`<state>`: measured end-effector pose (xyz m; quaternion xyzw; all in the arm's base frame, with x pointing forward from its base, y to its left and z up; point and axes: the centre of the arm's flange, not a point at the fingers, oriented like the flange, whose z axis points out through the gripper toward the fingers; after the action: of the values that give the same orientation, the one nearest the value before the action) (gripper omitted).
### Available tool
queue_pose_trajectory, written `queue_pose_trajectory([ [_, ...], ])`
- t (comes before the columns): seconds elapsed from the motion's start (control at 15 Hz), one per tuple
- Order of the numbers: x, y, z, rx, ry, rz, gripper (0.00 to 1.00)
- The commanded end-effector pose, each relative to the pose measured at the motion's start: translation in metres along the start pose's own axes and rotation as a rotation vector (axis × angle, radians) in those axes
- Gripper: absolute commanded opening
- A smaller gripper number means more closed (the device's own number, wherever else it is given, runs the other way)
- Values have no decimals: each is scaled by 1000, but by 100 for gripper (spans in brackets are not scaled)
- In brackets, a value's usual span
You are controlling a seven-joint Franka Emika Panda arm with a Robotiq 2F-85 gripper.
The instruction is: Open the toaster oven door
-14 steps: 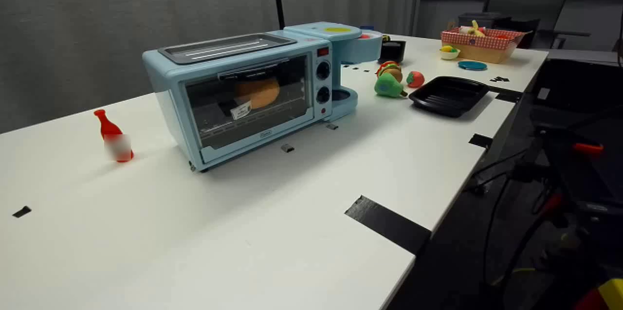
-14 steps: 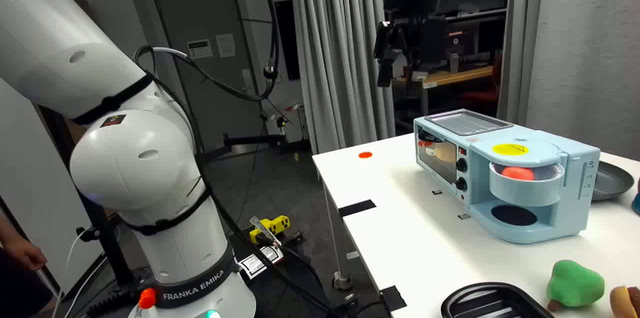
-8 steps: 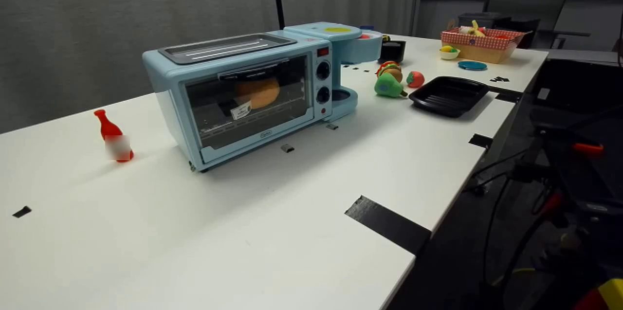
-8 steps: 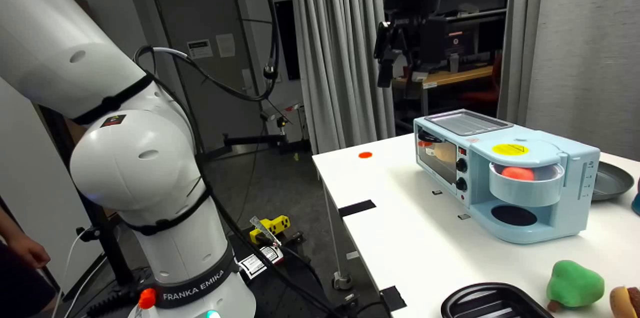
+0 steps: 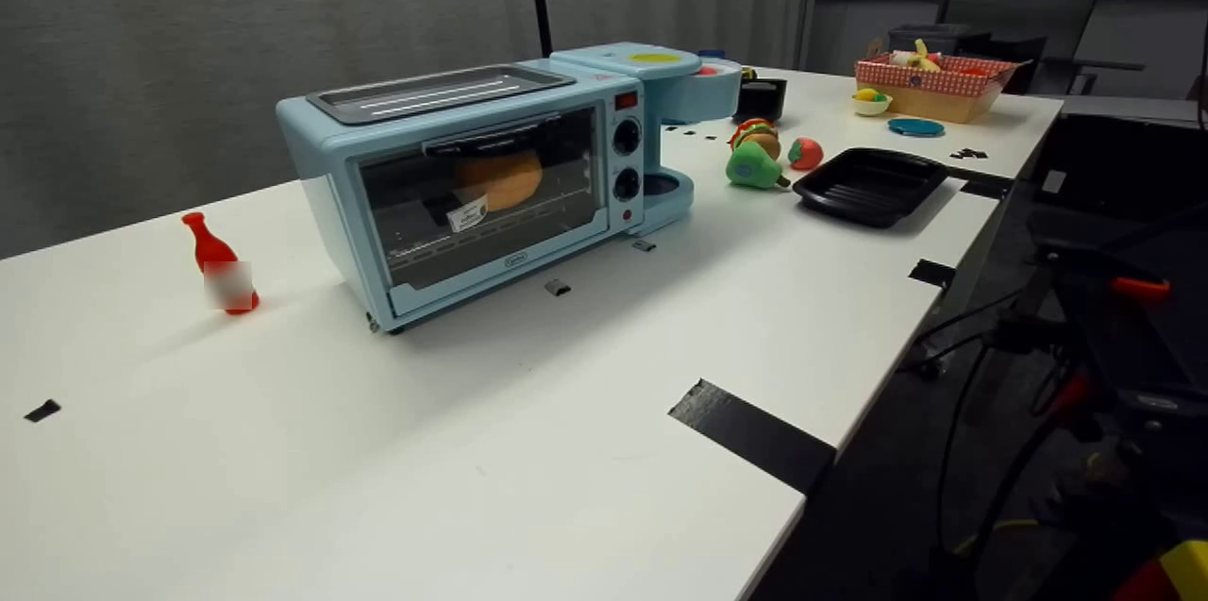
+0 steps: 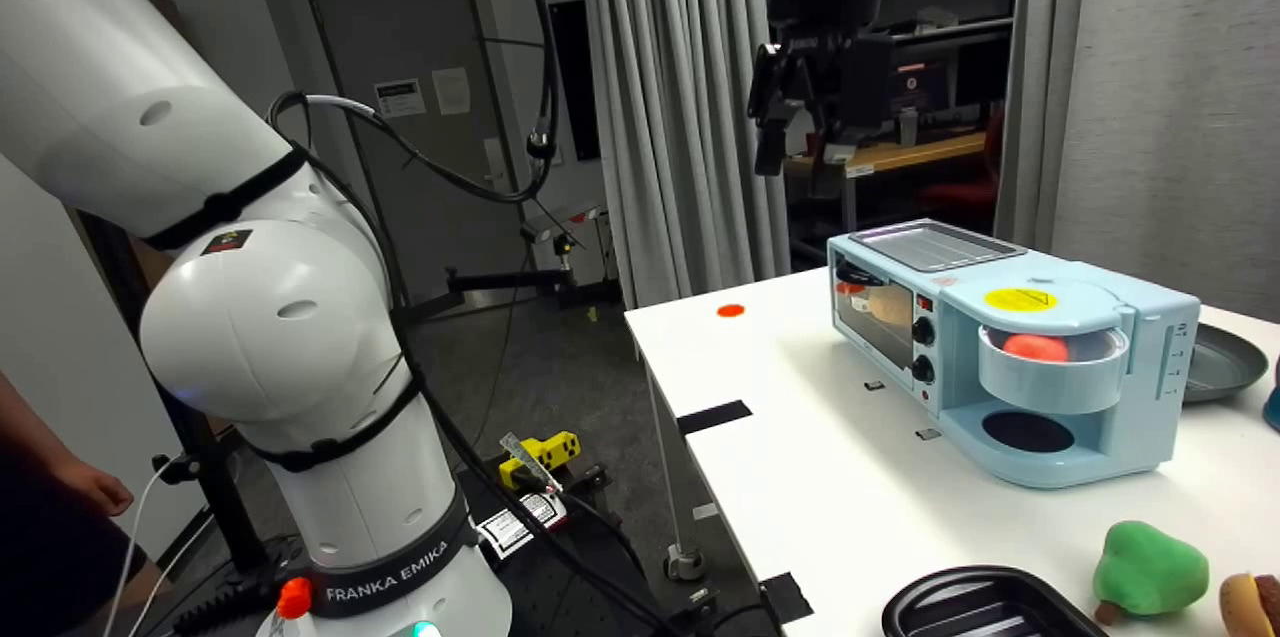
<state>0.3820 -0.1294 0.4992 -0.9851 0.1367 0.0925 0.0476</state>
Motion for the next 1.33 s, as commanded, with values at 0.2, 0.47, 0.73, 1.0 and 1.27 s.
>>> queue_pose_trajectory([
  [0.2, 10, -19, 10, -24, 70, -13, 100],
  [0.47, 27, -55, 27, -51, 140, -41, 100],
  [0.73, 46, -100, 49, -71, 165, -52, 100],
  [1.0, 64, -140, 63, -48, 182, -10, 100],
  [1.27, 87, -173, 69, 43, 204, 80, 100],
])
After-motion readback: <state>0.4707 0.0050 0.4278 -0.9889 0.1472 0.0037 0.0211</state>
